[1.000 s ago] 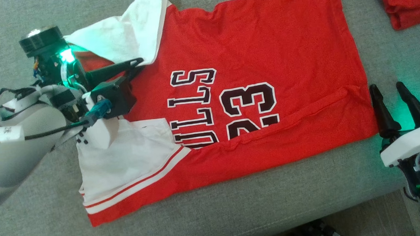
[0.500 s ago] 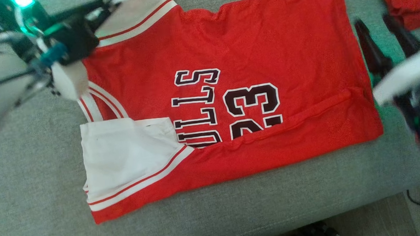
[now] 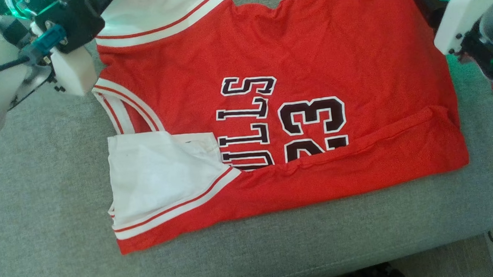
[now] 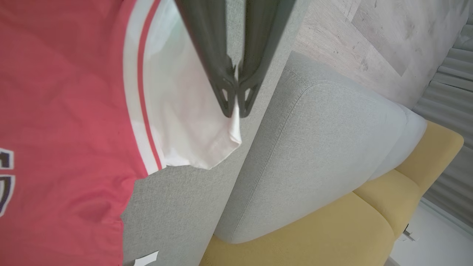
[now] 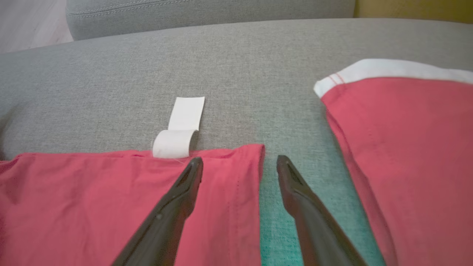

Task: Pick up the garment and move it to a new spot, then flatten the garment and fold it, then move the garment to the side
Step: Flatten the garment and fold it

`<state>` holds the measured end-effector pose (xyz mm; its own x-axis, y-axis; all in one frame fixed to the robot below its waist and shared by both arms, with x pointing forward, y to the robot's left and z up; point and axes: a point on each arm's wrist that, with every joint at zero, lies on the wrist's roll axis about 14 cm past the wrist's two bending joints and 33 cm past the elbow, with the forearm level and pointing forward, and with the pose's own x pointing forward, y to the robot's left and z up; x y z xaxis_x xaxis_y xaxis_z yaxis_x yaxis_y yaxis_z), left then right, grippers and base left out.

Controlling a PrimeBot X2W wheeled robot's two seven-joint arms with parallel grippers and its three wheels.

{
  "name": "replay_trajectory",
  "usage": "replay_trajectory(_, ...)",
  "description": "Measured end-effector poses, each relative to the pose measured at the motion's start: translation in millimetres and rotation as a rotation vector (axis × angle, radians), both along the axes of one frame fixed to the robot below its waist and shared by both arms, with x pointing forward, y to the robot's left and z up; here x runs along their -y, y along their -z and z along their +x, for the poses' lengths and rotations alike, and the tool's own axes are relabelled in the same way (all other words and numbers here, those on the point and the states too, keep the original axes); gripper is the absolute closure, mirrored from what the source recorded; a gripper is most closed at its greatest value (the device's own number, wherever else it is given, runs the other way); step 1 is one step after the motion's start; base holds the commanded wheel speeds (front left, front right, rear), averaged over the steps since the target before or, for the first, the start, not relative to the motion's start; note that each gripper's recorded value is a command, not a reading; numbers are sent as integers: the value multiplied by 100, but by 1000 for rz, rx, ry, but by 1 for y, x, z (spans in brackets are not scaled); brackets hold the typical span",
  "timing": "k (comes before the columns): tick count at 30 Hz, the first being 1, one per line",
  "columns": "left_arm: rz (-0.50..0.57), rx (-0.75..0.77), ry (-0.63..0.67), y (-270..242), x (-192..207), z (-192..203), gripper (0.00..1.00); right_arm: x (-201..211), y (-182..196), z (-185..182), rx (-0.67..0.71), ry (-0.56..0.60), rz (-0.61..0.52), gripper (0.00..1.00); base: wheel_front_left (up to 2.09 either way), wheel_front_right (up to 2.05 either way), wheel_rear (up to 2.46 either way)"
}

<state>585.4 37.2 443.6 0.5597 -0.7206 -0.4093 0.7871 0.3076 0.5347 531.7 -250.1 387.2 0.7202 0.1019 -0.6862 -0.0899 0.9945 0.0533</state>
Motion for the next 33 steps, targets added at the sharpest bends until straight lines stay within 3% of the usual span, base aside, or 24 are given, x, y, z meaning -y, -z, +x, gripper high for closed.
replay_trajectory(6,-6,0,-17,0,-5,5,100,-8,8,5,-47,-29,-5,10,0,0,0)
replay_trajectory(11,-3,-1,-25,1,-8,7,100,-11,16,4,-74,-36,-5,31,0,0,0)
replay_trajectory(13,-3,-1,-27,1,-8,7,100,-11,17,6,-74,-37,-8,43,0,0,0)
replay_trajectory(18,-7,-1,-26,2,-9,6,100,-8,13,13,-47,-34,-20,57,0,0,0)
replay_trajectory(20,-6,-4,-28,3,-10,6,100,-6,12,16,-39,-29,-23,69,0,0,0)
replay_trajectory(22,-5,-6,-29,5,-10,7,100,-3,12,20,-25,-23,-27,98,0,0,0)
replay_trajectory(33,-33,86,-72,-21,-25,41,100,7,-13,53,124,23,-22,100,0,0,0)
